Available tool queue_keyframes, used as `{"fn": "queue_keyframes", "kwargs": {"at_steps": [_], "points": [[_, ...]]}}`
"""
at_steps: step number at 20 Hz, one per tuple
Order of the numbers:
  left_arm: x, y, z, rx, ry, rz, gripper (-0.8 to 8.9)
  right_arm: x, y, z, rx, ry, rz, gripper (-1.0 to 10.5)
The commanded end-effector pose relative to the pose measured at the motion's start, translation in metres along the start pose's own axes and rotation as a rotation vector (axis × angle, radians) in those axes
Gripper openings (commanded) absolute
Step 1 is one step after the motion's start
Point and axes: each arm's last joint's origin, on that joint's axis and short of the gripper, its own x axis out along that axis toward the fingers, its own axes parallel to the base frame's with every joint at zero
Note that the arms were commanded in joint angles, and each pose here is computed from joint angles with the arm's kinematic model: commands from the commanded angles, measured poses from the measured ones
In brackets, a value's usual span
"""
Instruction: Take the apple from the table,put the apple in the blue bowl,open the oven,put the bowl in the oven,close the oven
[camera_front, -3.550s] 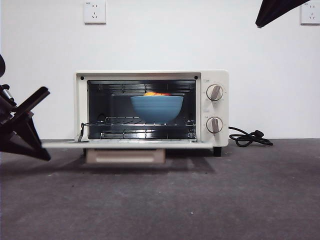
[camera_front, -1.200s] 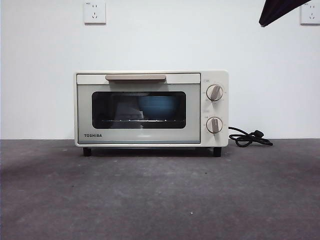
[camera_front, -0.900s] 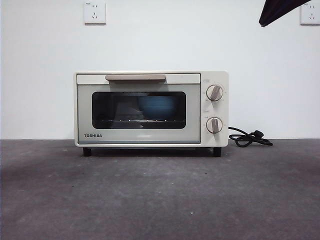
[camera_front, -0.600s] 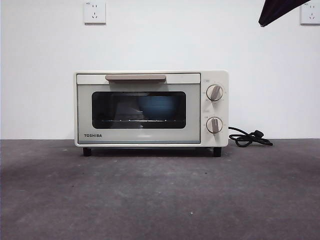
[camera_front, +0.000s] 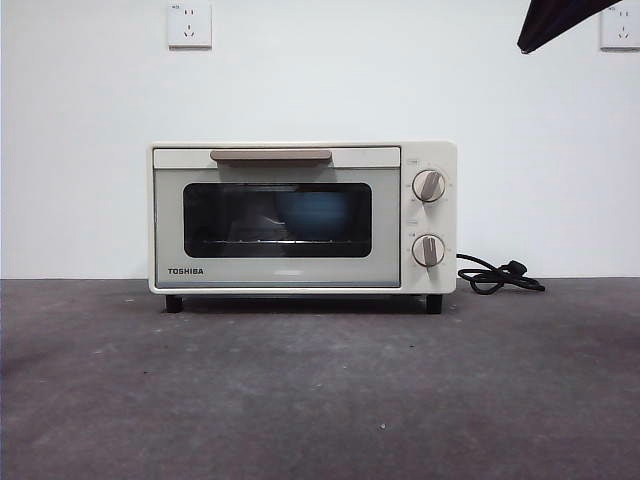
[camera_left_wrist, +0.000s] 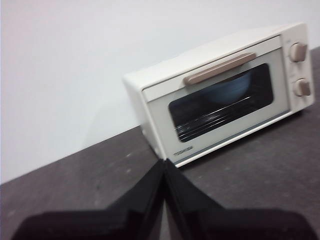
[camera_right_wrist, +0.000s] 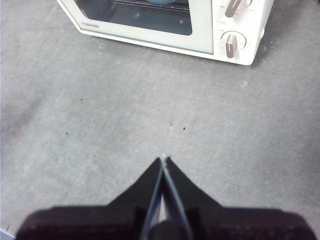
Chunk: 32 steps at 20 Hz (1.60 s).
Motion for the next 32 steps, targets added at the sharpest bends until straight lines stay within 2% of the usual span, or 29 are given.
{"fn": "queue_keyframes", "kwargs": {"at_steps": [1,8,29,32], "points": [[0.001,-0.001,-0.014,-0.067,0.008,0.074,-0.04,0.001,0.0,-0.002,0.003,0.001,0.0,0.0],[0.005,-0.003,-0.039,-0.096,0.097,0.181,-0.04,0.002,0.0,-0.002,0.003,0.001,-0.008,0.0],[0.01,-0.006,-0.051,-0.136,0.187,0.167,-0.04,0.002,0.0,-0.002,-0.002,0.001,-0.008,0.0],[0.011,-0.006,-0.053,-0.139,0.206,0.163,-0.04,-0.005,-0.008,-0.001,-0.157,-0.029,-0.072,0.0]]}}
